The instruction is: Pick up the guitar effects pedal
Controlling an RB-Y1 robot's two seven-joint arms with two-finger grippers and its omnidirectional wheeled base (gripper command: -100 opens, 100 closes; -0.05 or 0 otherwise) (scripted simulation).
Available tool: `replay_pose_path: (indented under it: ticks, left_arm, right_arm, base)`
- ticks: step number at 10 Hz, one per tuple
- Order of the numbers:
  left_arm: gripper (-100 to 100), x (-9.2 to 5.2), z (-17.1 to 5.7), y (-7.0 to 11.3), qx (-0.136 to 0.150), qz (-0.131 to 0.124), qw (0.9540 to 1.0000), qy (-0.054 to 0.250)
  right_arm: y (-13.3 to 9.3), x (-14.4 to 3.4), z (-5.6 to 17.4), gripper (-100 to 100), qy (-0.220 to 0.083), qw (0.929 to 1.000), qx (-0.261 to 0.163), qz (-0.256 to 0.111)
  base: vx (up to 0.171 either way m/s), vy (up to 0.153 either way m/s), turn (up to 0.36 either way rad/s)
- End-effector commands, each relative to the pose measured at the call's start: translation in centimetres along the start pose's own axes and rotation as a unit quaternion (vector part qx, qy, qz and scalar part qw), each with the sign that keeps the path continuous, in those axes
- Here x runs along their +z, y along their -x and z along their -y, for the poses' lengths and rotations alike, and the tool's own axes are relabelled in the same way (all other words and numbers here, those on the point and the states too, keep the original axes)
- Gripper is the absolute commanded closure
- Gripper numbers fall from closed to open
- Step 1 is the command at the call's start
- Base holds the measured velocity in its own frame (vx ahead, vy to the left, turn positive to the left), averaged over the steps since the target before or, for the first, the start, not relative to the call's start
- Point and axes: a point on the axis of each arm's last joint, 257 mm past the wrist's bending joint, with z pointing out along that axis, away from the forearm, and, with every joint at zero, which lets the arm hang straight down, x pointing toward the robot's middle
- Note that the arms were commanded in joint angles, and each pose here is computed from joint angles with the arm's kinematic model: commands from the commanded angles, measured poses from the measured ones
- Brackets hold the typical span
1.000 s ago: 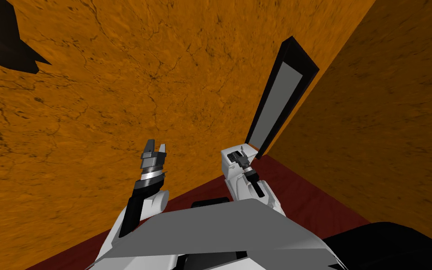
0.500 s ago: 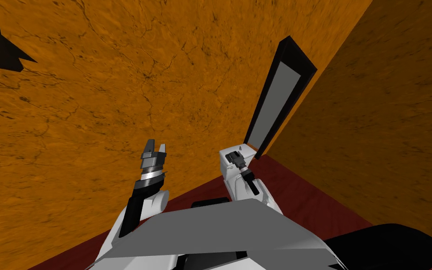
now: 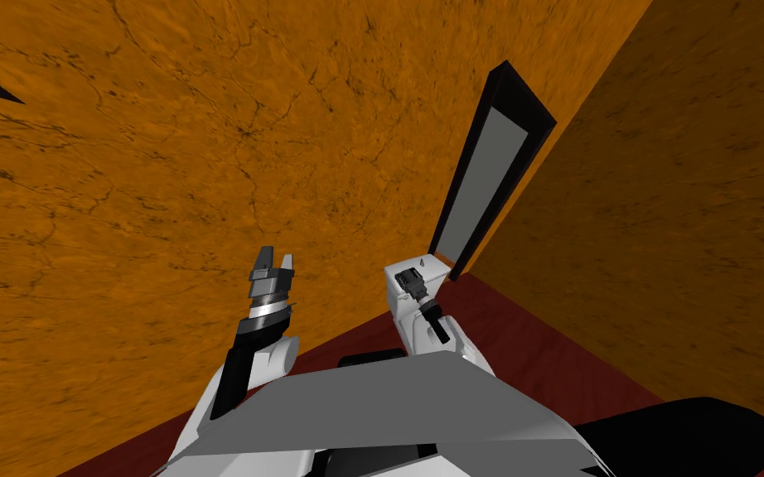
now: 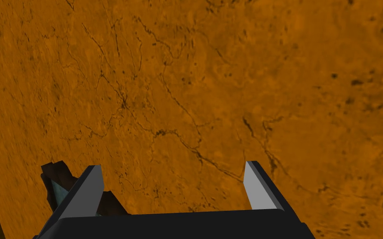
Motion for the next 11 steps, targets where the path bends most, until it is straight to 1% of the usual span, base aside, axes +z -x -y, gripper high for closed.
replay_pose_path:
  ticks: [1,3,4,5,6,7,8,9,11]
  left_arm:
    - [0,0.0,0.0,0.0,0.000,0.000,1.0000,0.000]
    - [0,0.0,0.0,0.0,0.000,0.000,1.0000,0.000]
    - [0,0.0,0.0,0.0,0.000,0.000,1.0000,0.000]
    - [0,0.0,0.0,0.0,0.000,0.000,1.0000,0.000]
    - [0,0.0,0.0,0.0,0.000,0.000,1.0000,0.000]
    - [0,0.0,0.0,0.0,0.000,0.000,1.0000,0.000]
    - [0,0.0,0.0,0.0,0.000,0.000,1.0000,0.000]
    - [0,0.0,0.0,0.0,0.000,0.000,1.0000,0.000]
    - [0,0.0,0.0,0.0,0.000,0.000,1.0000,0.000]
  right_arm:
    - [-0.8,0.2,-1.1,-100,0.007,0.9999,-0.010,-0.008]
    - [-2.1,0.3,-2.8,-100,0.015,0.9995,-0.018,-0.022]
    - [-3.3,0.0,-4.3,-100,0.021,0.9989,-0.018,-0.037]
    - [-4.6,-0.6,-5.3,-100,0.023,0.9982,-0.013,-0.054]
    - [-4.6,-0.6,-5.3,-100,0.023,0.9982,-0.013,-0.054]
    - [-4.2,-0.5,-4.9,-100,0.022,0.9983,-0.014,-0.051]
    - [-4.3,-0.5,-4.9,0,0.023,0.9983,-0.014,-0.052]
    - [-5.4,-0.6,-2.5,-100,0.011,0.9980,-0.016,-0.060]
    - [-6.4,-0.7,0.1,-100,-0.001,0.9977,-0.018,-0.066]
  base:
    - [0.012,-0.031,-0.013]
    - [0.012,-0.035,-0.020]
    - [0.014,-0.043,-0.022]
    - [0.015,-0.035,-0.011]
    - [0.010,-0.017,-0.004]
    - [0.000,0.000,0.000]
    - [0.000,0.000,0.000]
    - [-0.026,0.049,0.234]
    - [-0.055,0.088,0.185]
